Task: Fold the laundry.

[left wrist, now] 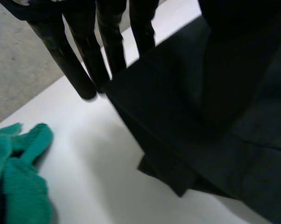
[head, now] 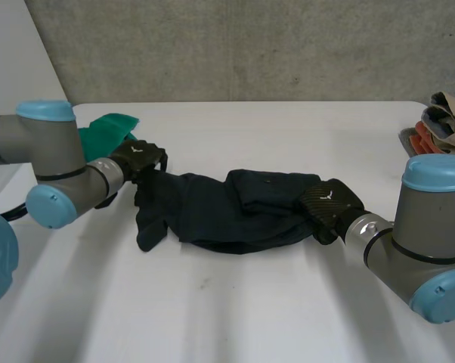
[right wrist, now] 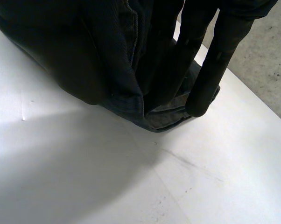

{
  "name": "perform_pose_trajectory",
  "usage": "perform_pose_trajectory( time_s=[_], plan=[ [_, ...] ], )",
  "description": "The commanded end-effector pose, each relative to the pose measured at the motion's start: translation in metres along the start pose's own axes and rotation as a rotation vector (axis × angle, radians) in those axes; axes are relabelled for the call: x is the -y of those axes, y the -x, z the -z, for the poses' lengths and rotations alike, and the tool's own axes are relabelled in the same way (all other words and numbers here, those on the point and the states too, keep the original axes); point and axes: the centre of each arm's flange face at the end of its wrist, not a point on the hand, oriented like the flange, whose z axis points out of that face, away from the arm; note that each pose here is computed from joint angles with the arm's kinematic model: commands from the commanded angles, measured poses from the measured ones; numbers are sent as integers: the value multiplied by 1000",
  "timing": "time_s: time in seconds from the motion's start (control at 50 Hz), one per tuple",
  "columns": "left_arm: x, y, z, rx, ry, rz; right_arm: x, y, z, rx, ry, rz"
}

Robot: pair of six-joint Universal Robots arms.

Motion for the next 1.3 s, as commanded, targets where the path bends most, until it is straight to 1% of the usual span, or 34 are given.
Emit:
perform_pose_trajectory(
  time_s=[0.02, 0.08, 0.1, 0.16, 0.18, 0.24, 0.26, 0.32, 0.34, 0.4, 0.42, 0.48, 0.5, 0.54, 0.58, 0.64, 0.7, 0.74, 0.8, 0.84, 0.88, 0.94, 0.96, 1.0, 1.04, 1.14, 1.3],
  plan=[
    [1, -10, 3, 3, 38, -10, 4, 0, 2, 2, -3, -10],
    [17, -3, 16, 37, 34, -8, 18, -7, 8, -13, -27, -30],
    [32, 0, 29, 52, 18, -9, 29, -13, 13, -26, -49, -41],
    [58, 4, 53, 61, -29, -8, 50, -24, 23, -50, -77, -69],
    [77, 6, 70, 75, -71, -10, 66, -33, 34, -68, -79, -99],
    [100, 8, 95, 96, -125, -5, 90, -50, 52, -101, -67, -163],
    [111, 9, 110, 109, -150, 4, 100, -62, 61, -114, -41, -211],
    [123, 8, 129, 119, -171, 17, 112, -74, 69, -107, 8, -262],
    [124, 4, 138, 109, -154, 25, 118, -78, 73, -91, 41, -272],
    [118, -1, 147, 80, -91, 39, 123, -83, 73, -60, 100, -279],
    [112, -5, 150, 62, -36, 47, 121, -85, 71, -35, 150, -277],
    [99, -11, 151, 26, 59, 56, 117, -85, 66, 3, 230, -258],
    [88, -15, 146, -2, 123, 52, 113, -84, 61, 30, 277, -235],
    [77, -20, 140, -31, 182, 42, 106, -81, 55, 66, 330, -210],
    [63, -23, 126, -60, 236, 30, 96, -72, 42, 110, 384, -179],
    [52, -28, 111, -77, 263, 34, 84, -63, 25, 120, 420, -161],
    [42, -30, 91, -79, 278, 50, 66, -55, 2, 87, 449, -146],
    [36, -31, 78, -66, 288, 68, 57, -50, -15, 42, 425, -135],
    [37, -27, 73, -35, 291, 84, 53, -49, -24, -10, 397, -146],
    [38, -26, 73, -18, 294, 103, 49, -54, -27, -67, 379, -180],
    [41, -25, 76, -12, 289, 119, 54, -59, -22, -114, 344, -221],
    [43, -25, 81, -14, 284, 128, 60, -64, -15, -146, 290, -254],
    [46, -25, 85, -13, 271, 133, 65, -67, -10, -164, 248, -270],
    [51, -24, 89, -12, 252, 134, 70, -70, -5, -176, 204, -272],
    [55, -23, 96, -12, 227, 137, 77, -73, 5, -199, 153, -260],
    [65, -25, 112, -16, 181, 145, 86, -75, 28, -219, 92, -216],
    [70, -29, 135, -10, 143, 146, 92, -70, 72, -161, 67, -149]
  ],
)
